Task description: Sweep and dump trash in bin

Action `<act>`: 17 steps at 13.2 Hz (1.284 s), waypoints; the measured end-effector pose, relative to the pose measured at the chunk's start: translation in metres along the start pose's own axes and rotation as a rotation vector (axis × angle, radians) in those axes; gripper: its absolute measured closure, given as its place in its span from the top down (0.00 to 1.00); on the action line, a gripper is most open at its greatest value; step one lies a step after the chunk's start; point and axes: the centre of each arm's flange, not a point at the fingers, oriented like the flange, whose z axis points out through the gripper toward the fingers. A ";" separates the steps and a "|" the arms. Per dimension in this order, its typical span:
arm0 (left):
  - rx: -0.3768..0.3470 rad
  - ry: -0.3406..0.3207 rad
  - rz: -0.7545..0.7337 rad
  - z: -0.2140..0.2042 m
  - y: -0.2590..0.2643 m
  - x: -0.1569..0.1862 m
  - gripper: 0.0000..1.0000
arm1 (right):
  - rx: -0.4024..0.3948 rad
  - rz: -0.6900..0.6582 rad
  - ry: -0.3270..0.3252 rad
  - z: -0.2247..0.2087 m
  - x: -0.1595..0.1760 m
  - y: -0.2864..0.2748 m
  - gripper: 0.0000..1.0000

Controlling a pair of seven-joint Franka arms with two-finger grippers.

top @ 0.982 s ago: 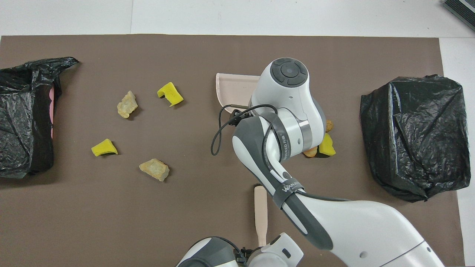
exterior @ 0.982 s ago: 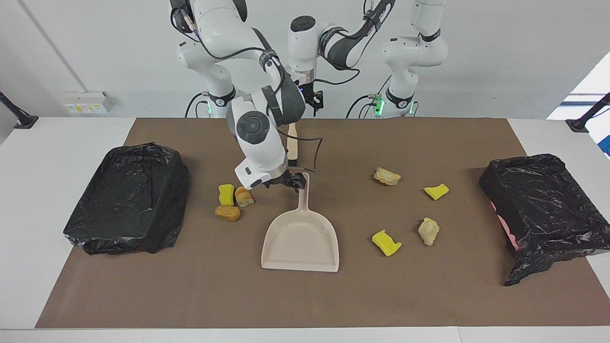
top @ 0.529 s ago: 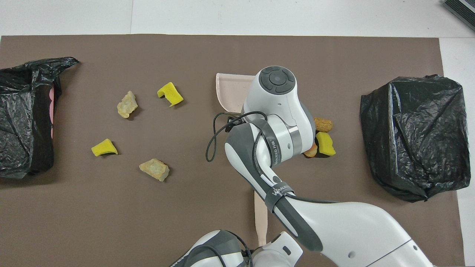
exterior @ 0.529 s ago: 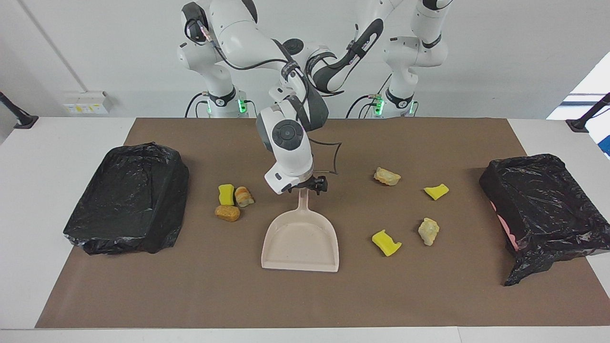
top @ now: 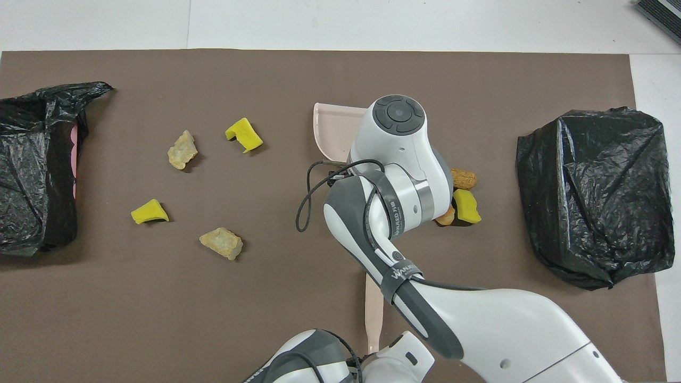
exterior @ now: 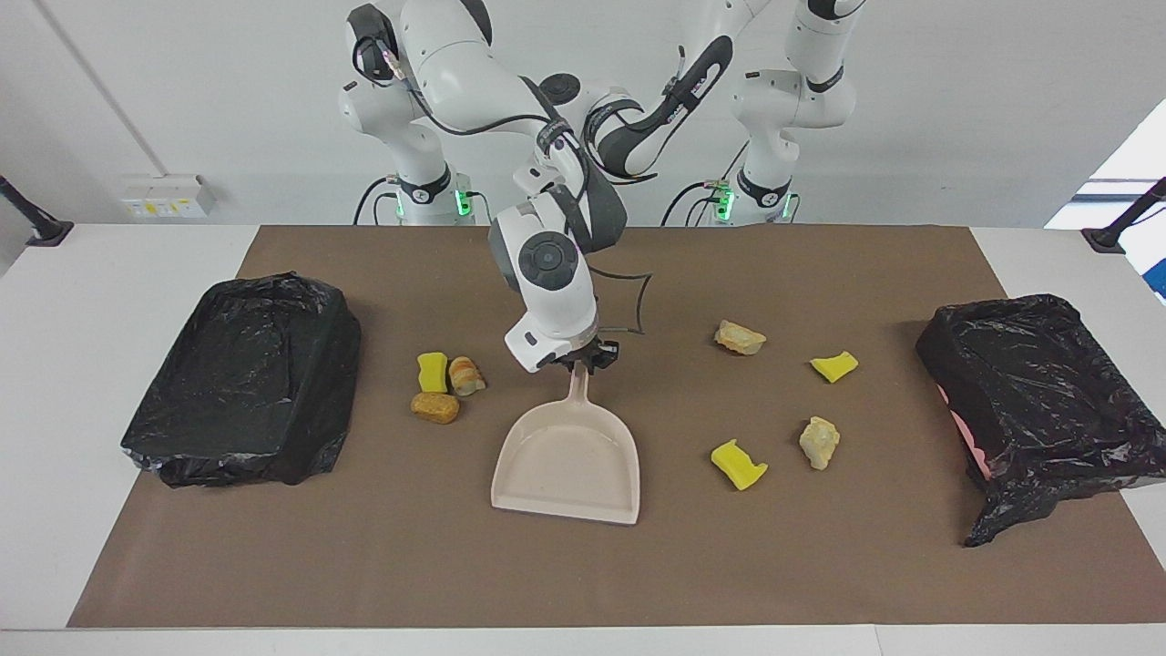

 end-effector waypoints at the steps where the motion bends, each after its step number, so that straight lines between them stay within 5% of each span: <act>1: 0.032 0.011 -0.009 -0.004 -0.006 0.004 0.26 | -0.003 -0.013 -0.008 -0.003 0.002 0.005 0.32; 8: 0.230 0.083 -0.026 -0.077 -0.107 0.074 0.26 | 0.046 -0.302 0.034 -0.096 0.015 0.073 0.32; 12: 0.216 0.028 -0.091 -0.107 -0.204 0.136 0.26 | 0.018 -0.574 0.007 -0.129 0.000 0.113 0.32; 17: 0.152 -0.031 -0.147 -0.112 -0.317 0.190 0.26 | -0.069 -0.998 -0.026 -0.105 -0.014 0.117 0.32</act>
